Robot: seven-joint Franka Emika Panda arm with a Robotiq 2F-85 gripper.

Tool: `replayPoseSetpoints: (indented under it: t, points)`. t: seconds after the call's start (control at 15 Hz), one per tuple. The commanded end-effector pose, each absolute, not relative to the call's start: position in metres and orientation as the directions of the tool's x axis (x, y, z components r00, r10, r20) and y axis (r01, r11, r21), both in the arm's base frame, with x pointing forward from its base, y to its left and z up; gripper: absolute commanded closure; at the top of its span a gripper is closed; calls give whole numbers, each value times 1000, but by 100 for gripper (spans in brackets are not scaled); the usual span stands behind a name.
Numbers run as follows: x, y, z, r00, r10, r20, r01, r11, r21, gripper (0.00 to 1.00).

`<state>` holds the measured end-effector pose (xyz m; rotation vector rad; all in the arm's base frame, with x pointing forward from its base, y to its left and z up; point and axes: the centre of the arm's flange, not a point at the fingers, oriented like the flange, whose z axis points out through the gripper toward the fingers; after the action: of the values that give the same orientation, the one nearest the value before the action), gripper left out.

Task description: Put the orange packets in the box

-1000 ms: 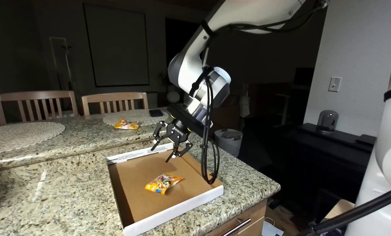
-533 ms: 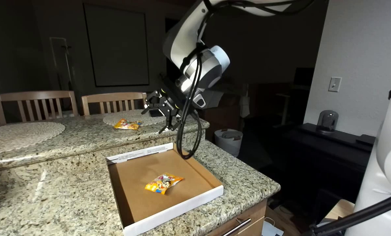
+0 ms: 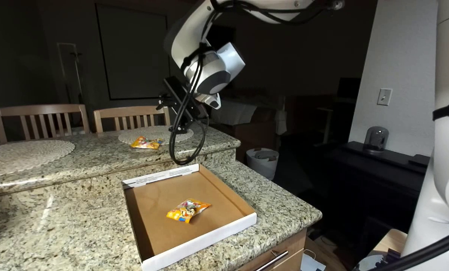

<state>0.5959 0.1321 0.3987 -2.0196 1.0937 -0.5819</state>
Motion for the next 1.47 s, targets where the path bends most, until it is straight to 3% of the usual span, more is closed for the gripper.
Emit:
replayPoseSetpoints:
  t: [0.0, 0.33, 1.0, 1.4]
  points:
    - [641, 149, 393, 508, -857, 92, -490, -374, -787, 0]
    - [671, 170, 370, 569, -809, 146, -485, -474, -735, 0]
    - [662, 173, 351, 599, -782, 172, -476, -520, -710, 0]
    - [702, 196, 339, 667, -720, 192, -473, -608, -638, 0]
